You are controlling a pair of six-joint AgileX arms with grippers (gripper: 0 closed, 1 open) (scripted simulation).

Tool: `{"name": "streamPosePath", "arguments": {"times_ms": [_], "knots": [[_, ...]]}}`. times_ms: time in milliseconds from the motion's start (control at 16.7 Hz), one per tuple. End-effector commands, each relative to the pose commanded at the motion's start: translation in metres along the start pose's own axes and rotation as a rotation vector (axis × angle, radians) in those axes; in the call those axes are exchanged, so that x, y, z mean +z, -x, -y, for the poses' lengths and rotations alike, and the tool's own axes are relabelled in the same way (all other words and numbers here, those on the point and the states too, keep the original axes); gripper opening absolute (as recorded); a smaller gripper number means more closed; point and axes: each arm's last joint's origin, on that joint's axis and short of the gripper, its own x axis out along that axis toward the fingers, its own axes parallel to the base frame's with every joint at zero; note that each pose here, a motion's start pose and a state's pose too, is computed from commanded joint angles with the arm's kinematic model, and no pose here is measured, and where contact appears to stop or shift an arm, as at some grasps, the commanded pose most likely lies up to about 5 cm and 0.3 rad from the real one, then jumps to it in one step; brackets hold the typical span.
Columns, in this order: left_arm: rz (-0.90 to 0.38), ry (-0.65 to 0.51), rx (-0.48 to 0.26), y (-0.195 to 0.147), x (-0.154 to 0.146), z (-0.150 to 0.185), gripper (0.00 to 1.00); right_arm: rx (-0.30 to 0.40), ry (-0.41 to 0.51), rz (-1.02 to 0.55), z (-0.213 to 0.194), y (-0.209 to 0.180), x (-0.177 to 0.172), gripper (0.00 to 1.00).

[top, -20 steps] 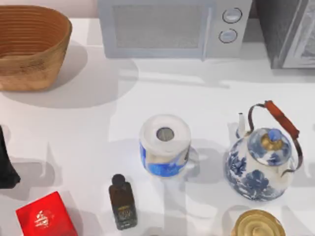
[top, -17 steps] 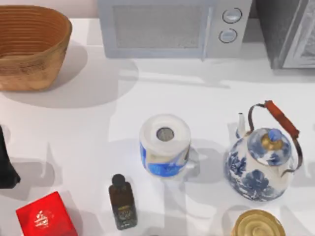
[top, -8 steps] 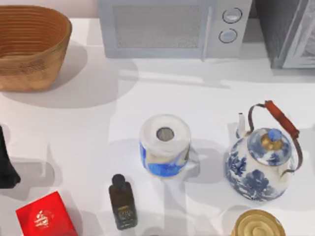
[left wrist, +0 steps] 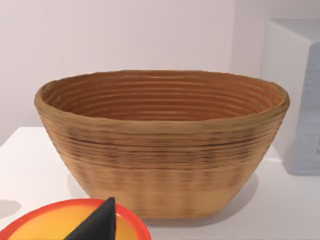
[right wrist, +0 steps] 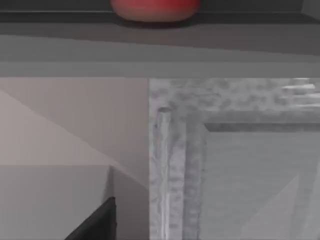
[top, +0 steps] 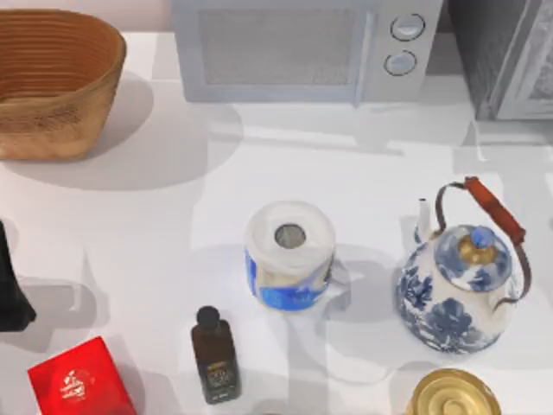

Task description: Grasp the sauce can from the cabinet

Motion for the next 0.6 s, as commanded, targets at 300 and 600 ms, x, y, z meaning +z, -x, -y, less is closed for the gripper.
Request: {"name": "streamPosePath", "arguments": {"times_ms": [300, 600], "knots": [[0.000, 0.000, 0.000, 0.000, 0.000, 0.000, 1.00, 0.028, -0.006, 0.015, -0.018, -0.043, 0.053, 1.00], [0.000, 0.000, 0.000, 0.000, 0.000, 0.000, 1.00, 0.013, -0.002, 0.004, -0.026, -0.070, 0.069, 1.00]]}}
